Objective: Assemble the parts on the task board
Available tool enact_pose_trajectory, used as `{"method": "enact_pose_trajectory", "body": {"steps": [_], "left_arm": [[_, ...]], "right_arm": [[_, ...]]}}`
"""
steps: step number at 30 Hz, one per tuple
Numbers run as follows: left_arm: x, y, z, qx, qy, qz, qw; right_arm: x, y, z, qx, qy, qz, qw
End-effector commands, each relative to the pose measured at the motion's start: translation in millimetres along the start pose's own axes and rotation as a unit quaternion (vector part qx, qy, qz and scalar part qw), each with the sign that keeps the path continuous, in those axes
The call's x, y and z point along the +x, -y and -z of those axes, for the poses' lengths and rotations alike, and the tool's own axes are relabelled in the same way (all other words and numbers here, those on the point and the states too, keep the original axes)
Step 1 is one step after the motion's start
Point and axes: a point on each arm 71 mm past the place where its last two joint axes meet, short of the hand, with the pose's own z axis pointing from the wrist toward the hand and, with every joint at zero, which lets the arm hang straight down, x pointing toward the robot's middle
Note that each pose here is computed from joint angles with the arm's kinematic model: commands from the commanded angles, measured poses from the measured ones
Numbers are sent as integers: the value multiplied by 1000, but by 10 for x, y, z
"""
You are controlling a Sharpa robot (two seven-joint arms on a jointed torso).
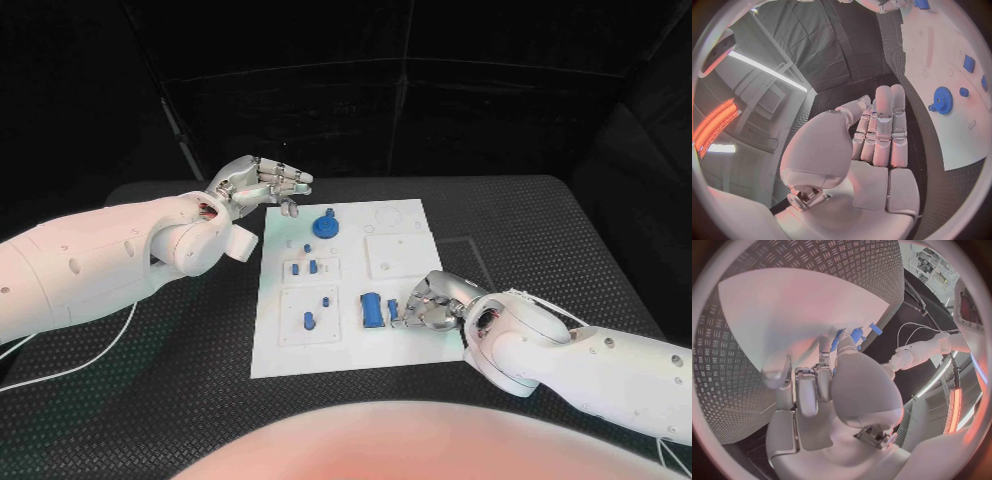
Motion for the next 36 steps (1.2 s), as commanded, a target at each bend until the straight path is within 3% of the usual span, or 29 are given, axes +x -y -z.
{"method": "enact_pose_trajectory", "body": {"steps": [1, 17, 21, 24, 27, 30, 36], "left_arm": [[7, 14, -2, 3, -4, 3, 1000], [-2, 13, 2, 2, -3, 3, 1000], [-8, 11, 2, 2, -2, 3, 1000], [-12, 9, -1, 2, -1, 2, 1000], [-18, 9, -10, 4, 0, 2, 1000], [-26, 10, -21, 8, 3, 4, 1000], [-69, 5, -34, 20, 24, 34, 999]], "right_arm": [[-2, -8, -8, -2, 0, 2, 1000], [-19, -40, 24, -26, 2, -20, 999], [-36, -12, 84, -49, -21, -77, 996], [-57, 7, 127, -69, -41, -152, 985], [-159, -3, 133, -97, -38, -234, 967], [-373, 26, 51, -124, -4, -305, 944], [-651, 133, -165, -143, 42, -376, 915]]}}
